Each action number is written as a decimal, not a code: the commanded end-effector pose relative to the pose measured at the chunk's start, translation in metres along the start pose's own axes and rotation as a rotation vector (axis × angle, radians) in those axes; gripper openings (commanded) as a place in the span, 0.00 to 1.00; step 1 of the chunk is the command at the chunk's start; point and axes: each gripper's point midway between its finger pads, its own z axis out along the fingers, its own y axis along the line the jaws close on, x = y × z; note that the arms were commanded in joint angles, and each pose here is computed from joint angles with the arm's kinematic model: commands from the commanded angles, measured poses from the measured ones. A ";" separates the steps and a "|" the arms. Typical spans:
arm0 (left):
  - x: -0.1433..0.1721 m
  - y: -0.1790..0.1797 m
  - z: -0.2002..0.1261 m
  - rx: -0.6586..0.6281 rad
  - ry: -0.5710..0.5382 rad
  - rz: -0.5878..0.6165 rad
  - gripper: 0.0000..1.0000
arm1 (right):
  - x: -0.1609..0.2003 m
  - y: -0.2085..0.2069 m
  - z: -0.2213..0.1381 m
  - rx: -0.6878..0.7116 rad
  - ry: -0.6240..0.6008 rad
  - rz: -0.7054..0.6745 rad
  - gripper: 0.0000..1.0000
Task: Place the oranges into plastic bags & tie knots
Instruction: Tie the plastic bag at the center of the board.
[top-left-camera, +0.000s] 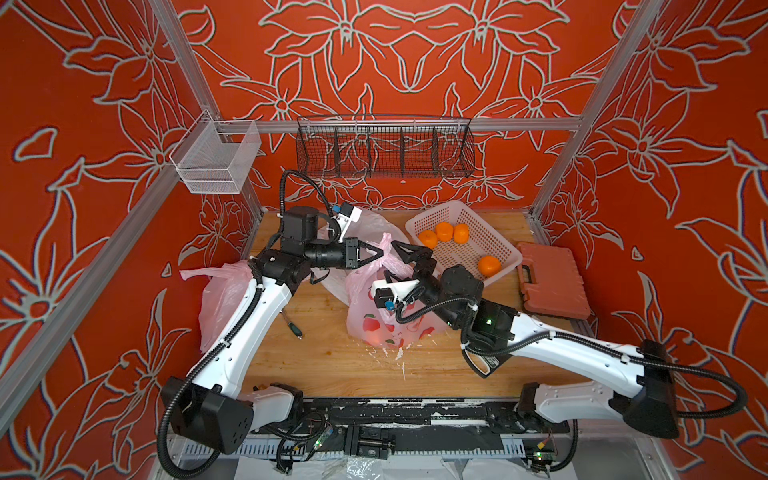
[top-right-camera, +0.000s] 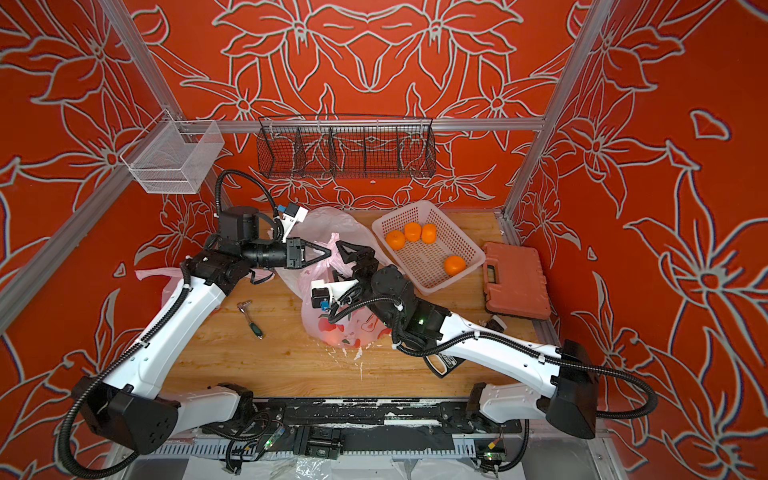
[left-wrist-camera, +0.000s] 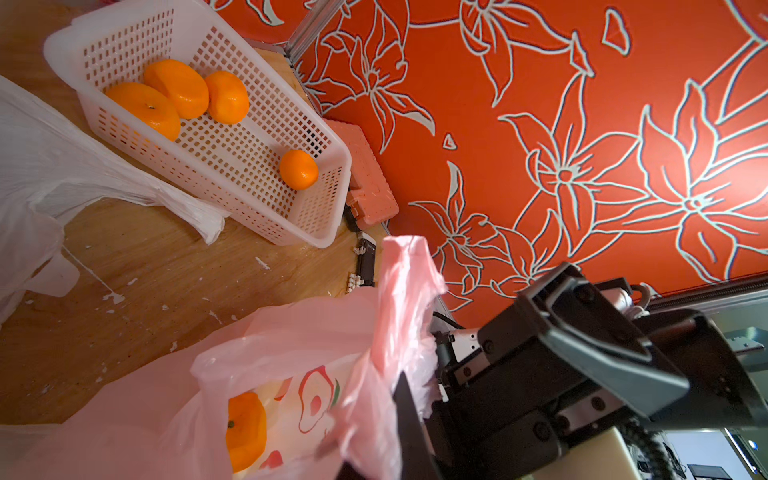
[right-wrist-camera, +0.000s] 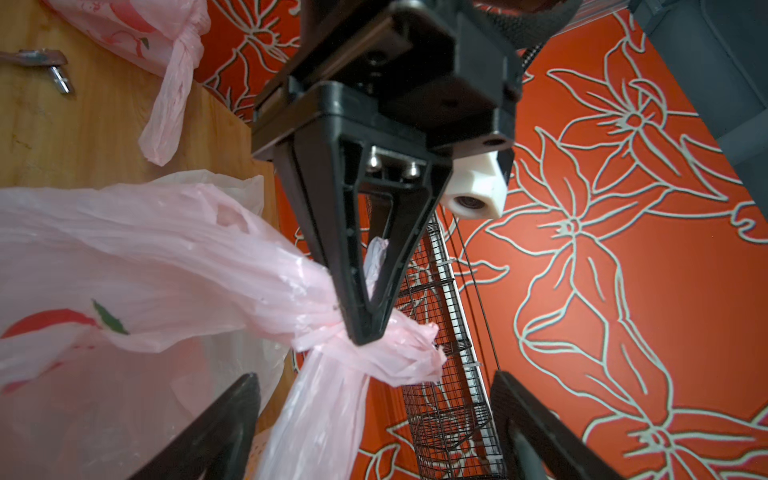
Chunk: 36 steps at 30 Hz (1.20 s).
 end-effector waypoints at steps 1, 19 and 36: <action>-0.016 -0.012 -0.011 -0.014 -0.062 0.052 0.00 | 0.005 -0.015 0.002 -0.019 0.087 0.044 0.98; -0.014 -0.011 -0.014 -0.008 -0.050 0.043 0.00 | -0.024 -0.020 0.026 0.161 -0.056 -0.123 0.69; -0.008 -0.018 -0.018 0.014 -0.048 0.074 0.00 | -0.006 -0.014 0.039 0.119 0.034 0.001 0.54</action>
